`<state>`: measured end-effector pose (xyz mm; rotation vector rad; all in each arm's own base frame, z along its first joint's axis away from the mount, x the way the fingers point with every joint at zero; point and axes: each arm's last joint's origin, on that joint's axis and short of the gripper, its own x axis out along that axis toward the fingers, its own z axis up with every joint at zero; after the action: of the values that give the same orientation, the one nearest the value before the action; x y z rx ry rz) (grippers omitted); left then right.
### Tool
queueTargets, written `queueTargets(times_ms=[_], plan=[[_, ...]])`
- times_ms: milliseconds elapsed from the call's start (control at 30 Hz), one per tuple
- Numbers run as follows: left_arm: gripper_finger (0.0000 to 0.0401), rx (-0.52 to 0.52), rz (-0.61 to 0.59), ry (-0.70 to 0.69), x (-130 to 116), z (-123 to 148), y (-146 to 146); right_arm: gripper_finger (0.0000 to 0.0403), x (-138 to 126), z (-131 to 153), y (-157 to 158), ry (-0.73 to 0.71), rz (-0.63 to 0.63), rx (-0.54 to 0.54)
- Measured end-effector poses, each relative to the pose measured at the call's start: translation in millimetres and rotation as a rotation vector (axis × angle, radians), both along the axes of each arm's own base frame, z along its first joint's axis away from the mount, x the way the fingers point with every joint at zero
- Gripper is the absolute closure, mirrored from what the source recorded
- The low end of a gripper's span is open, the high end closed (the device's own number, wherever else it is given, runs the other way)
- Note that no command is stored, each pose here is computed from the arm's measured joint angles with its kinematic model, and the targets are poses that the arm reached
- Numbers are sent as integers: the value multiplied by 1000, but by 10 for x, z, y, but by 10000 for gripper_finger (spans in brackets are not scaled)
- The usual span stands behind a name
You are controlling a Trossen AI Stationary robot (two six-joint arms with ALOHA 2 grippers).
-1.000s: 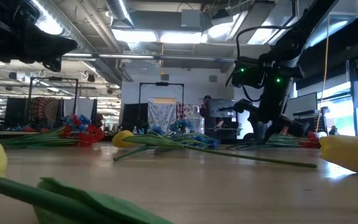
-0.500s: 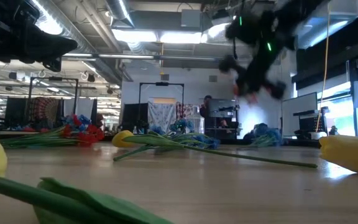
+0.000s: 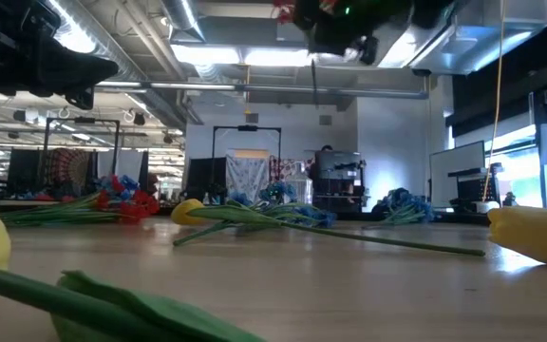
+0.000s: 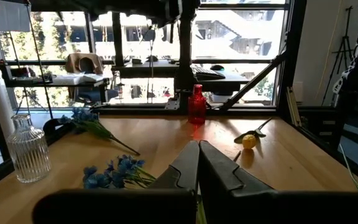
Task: Sort flowers into vase by color
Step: Put the top right red flower into the transparent vase
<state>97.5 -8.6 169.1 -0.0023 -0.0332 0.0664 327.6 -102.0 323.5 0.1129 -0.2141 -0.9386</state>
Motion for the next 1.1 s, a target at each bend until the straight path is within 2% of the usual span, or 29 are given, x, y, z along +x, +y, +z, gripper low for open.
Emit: queueTargets(times_ms=[200,367,533,800,1100], plan=[[399,0,-1,0,0,0,0,400,-36,-403,-571,-48,130,-151],[399,0,0,0,0,0,0,401,-24,-731,-873,-112,178,-189],[399,0,0,0,0,0,0,401,8,-940,-974,-126,175,-212],[399,0,0,0,0,0,0,400,18,-970,-980,-65,181,-250],[399,0,0,0,0,-1,0,398,34,-1020,-990,0,172,-233]])
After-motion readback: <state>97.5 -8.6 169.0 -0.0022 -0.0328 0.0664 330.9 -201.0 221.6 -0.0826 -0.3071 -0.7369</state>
